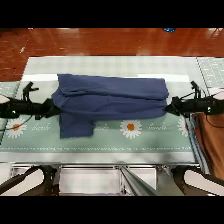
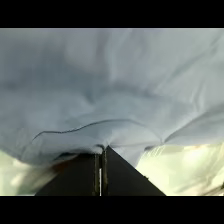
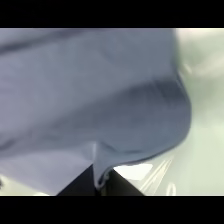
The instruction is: Fold the shirts.
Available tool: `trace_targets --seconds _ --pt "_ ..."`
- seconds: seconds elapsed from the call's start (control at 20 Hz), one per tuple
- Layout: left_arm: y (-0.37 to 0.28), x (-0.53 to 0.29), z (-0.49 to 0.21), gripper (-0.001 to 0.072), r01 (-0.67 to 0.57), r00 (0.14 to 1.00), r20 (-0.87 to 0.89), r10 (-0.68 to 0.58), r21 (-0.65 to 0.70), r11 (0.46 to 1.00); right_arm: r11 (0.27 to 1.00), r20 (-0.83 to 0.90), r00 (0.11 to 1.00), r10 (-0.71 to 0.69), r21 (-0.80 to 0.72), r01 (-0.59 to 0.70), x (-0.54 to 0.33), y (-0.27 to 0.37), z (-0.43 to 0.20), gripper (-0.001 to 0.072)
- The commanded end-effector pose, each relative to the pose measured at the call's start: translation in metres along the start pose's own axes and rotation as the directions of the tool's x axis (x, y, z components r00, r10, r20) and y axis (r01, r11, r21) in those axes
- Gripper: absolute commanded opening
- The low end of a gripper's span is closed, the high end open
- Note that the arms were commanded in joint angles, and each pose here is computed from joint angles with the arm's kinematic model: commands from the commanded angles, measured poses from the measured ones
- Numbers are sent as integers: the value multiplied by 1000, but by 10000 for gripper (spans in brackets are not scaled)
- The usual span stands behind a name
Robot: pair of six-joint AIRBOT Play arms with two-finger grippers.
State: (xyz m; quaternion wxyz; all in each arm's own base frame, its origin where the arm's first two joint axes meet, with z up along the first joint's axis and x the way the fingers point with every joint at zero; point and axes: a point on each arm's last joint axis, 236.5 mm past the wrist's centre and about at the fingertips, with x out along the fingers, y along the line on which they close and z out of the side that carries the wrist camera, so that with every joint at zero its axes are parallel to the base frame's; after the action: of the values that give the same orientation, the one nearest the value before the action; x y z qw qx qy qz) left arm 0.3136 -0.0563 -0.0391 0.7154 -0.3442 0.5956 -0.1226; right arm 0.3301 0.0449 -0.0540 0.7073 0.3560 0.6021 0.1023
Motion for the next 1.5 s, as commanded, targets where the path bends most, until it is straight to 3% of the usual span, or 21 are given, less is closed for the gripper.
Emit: trace_targets --seconds 0.0,0.15,0.5,0.95,1.0,1.05,1.1,1.3,1.45 --pt "-15 -6 47 21 9 999 39 -10 26 1000 999 66 997 42 -34 -40 -13 24 41 22" --pt "-37 14 94 21 41 999 28 -42 42 998 992 107 987 124 -15 -123 -13 44 79 22" --pt "-76 71 193 21 86 996 -17 -85 36 996 989 125 982 143 11 -145 5 38 142 22" --pt "-70 99 230 30 94 995 14 -94 38 995 993 175 978 113 25 -119 46 29 182 23" --pt "-70 98 231 172 95 995 18 -95 36 995 993 196 975 105 28 -112 46 27 187 148" --pt "-71 92 230 495 98 995 6 -98 36 995 993 206 973 105 35 -115 42 27 190 359" --pt "-70 80 232 507 101 995 0 -102 48 994 993 206 973 106 24 -114 32 26 192 414" --pt "-42 -19 256 507 47 993 108 -49 18 999 991 210 969 126 9 -131 -44 16 190 414" --pt "-30 -109 258 506 -93 965 255 66 93 991 997 248 967 -66 46 56 -95 -30 179 414"
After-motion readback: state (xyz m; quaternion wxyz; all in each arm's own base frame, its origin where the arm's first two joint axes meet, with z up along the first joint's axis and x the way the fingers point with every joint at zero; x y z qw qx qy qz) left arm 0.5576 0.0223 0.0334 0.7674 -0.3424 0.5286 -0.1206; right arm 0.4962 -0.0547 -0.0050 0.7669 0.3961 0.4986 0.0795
